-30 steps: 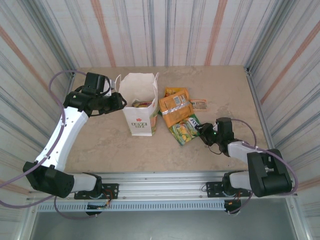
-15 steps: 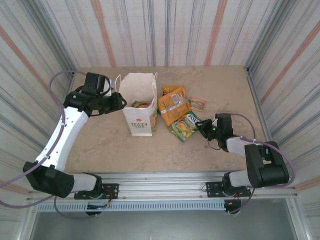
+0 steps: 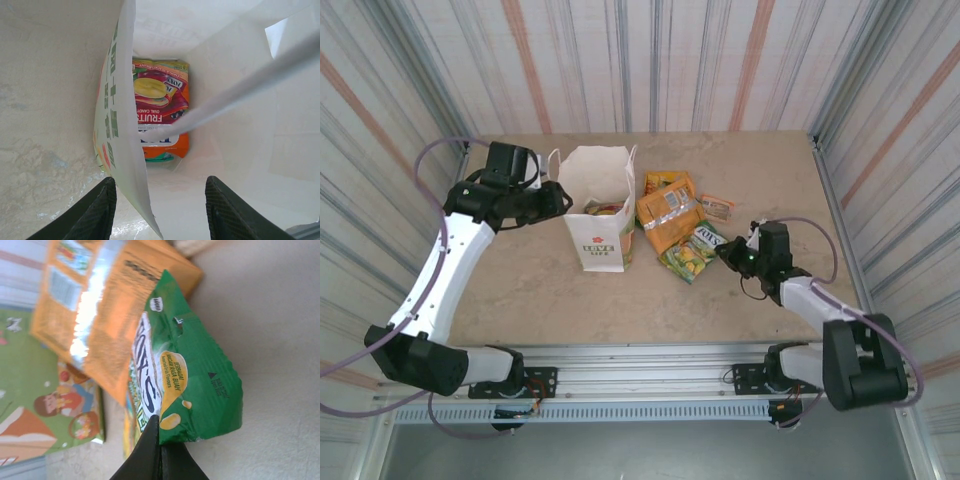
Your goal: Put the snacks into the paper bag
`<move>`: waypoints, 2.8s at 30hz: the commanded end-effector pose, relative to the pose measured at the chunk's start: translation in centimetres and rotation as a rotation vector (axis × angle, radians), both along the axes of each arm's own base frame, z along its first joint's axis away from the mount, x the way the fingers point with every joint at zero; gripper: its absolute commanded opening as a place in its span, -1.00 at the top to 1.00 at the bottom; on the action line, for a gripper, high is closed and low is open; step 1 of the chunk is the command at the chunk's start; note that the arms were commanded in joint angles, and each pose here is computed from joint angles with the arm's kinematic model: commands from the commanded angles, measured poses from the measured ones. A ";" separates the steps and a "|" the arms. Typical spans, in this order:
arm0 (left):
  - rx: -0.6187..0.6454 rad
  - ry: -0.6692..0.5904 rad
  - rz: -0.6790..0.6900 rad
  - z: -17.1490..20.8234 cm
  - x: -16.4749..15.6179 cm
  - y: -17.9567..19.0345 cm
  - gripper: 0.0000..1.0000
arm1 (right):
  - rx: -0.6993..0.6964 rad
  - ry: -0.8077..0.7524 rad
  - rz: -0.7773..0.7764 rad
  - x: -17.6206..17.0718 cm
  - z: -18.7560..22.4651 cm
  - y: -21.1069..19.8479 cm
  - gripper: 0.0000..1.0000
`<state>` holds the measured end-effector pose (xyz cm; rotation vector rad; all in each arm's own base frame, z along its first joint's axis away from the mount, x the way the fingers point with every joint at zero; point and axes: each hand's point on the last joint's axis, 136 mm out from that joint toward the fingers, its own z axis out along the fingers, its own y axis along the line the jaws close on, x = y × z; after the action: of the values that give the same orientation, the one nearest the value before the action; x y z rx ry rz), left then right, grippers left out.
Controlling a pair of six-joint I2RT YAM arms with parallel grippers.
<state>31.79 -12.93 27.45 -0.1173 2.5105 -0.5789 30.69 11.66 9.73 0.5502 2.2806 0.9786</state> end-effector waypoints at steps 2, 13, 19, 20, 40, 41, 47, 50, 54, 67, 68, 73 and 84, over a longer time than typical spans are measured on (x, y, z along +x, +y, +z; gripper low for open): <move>0.004 -0.028 -0.021 1.7 -0.8 0.0 -0.04 | -0.130 -0.114 0.105 -0.9 3.7 -0.3 1.00; 0.111 -0.095 -0.118 4.9 -2.0 0.9 -0.16 | -0.319 -0.388 0.334 -3.1 12.6 0.4 1.00; 0.119 -0.180 -0.243 6.8 -2.8 0.0 -0.18 | -0.338 -0.544 0.515 -4.2 17.7 2.4 1.00; 0.109 -0.207 -0.274 7.5 -3.0 -0.4 -0.18 | -0.336 -0.579 0.546 -4.5 18.5 2.8 1.00; -0.103 -0.674 -0.850 15.4 -9.5 -7.1 -0.23 | -0.189 -1.042 1.012 -10.2 31.5 10.0 1.00; -0.127 -0.678 -0.877 15.3 -9.7 -7.7 -0.23 | -0.175 -1.074 1.019 -10.5 32.3 10.2 1.00; -0.232 -0.690 -1.002 13.6 -10.1 -11.4 -0.36 | -0.113 -1.194 1.031 -10.6 35.4 11.2 1.00; -0.267 -0.701 -1.021 13.4 -9.5 -12.5 -0.40 | -0.084 -1.242 1.061 -10.7 36.5 11.9 1.00; -0.281 -0.725 -1.024 13.6 -8.8 -13.1 -0.43 | -0.049 -1.255 1.096 -10.6 37.1 12.4 1.00; -0.383 -0.780 -1.119 14.8 -9.5 -15.1 0.04 | 0.003 -1.235 1.103 -8.9 36.8 13.6 1.00; -0.384 -0.776 -1.116 14.8 -9.4 -15.2 0.18 | 0.004 -1.230 1.101 -8.8 36.7 13.7 1.00; -0.327 -0.741 -1.046 14.9 -8.4 -14.7 0.59 | -0.008 -1.207 1.081 -8.3 36.0 13.6 1.00; 0.035 -0.724 -0.727 17.3 -4.4 -10.0 0.97 | -0.190 -1.068 0.792 -4.5 33.2 11.1 -0.10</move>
<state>26.37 -25.11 43.86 0.9651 1.7404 -0.8738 24.91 23.98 43.18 -0.9670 1.4442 1.0760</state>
